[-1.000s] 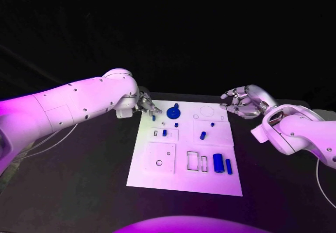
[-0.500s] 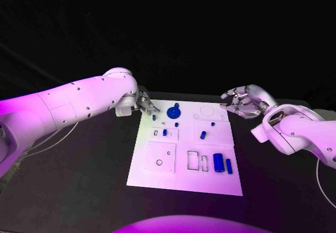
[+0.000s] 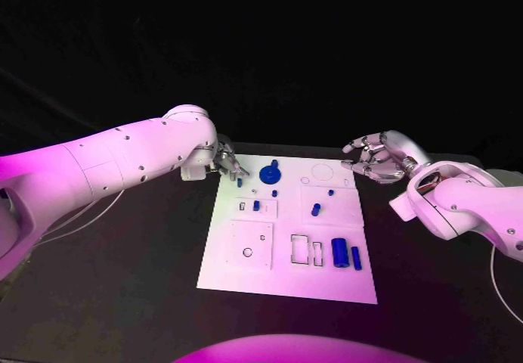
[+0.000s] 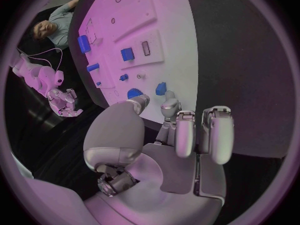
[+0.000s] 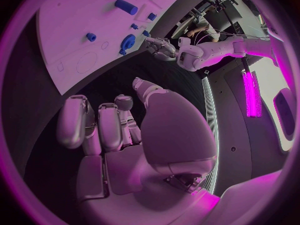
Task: Assemble the parts on the task board
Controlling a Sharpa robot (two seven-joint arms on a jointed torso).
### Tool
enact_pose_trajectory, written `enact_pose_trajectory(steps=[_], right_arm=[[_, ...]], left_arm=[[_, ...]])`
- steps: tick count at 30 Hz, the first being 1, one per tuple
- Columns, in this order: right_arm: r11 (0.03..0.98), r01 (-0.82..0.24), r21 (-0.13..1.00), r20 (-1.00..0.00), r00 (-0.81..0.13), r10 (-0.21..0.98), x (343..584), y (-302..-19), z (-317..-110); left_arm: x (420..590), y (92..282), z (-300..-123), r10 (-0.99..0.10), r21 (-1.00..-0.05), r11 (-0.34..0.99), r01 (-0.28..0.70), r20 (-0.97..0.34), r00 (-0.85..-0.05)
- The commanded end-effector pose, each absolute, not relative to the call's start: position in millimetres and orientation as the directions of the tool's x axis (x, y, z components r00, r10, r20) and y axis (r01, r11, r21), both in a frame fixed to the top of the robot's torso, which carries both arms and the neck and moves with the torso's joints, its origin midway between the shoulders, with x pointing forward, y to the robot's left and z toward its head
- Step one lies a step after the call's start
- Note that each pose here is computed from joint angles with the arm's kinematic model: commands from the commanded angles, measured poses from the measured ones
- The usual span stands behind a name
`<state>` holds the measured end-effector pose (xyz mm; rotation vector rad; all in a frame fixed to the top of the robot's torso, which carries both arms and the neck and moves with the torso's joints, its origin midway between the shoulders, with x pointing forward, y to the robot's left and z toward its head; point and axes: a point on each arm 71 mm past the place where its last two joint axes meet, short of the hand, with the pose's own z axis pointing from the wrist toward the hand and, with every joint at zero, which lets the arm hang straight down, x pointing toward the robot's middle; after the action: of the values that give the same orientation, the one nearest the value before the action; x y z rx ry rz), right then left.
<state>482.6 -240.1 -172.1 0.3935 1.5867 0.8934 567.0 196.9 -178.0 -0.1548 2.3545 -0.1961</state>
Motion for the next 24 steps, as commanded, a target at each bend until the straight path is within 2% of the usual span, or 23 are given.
enact_pose_trajectory(steps=[1,24], right_arm=[[0.644,-0.240,0.727,-0.687,-0.236,0.687,482.3,-238.4,-172.2],[0.643,-0.241,0.727,-0.687,-0.238,0.687,482.0,-237.6,-172.3]], left_arm=[[566.0,193.8,-179.6,-0.147,-0.186,0.982,-0.027,-0.671,-0.727],[567.4,193.1,-184.1,-0.155,-0.195,0.980,-0.030,-0.664,-0.732]])
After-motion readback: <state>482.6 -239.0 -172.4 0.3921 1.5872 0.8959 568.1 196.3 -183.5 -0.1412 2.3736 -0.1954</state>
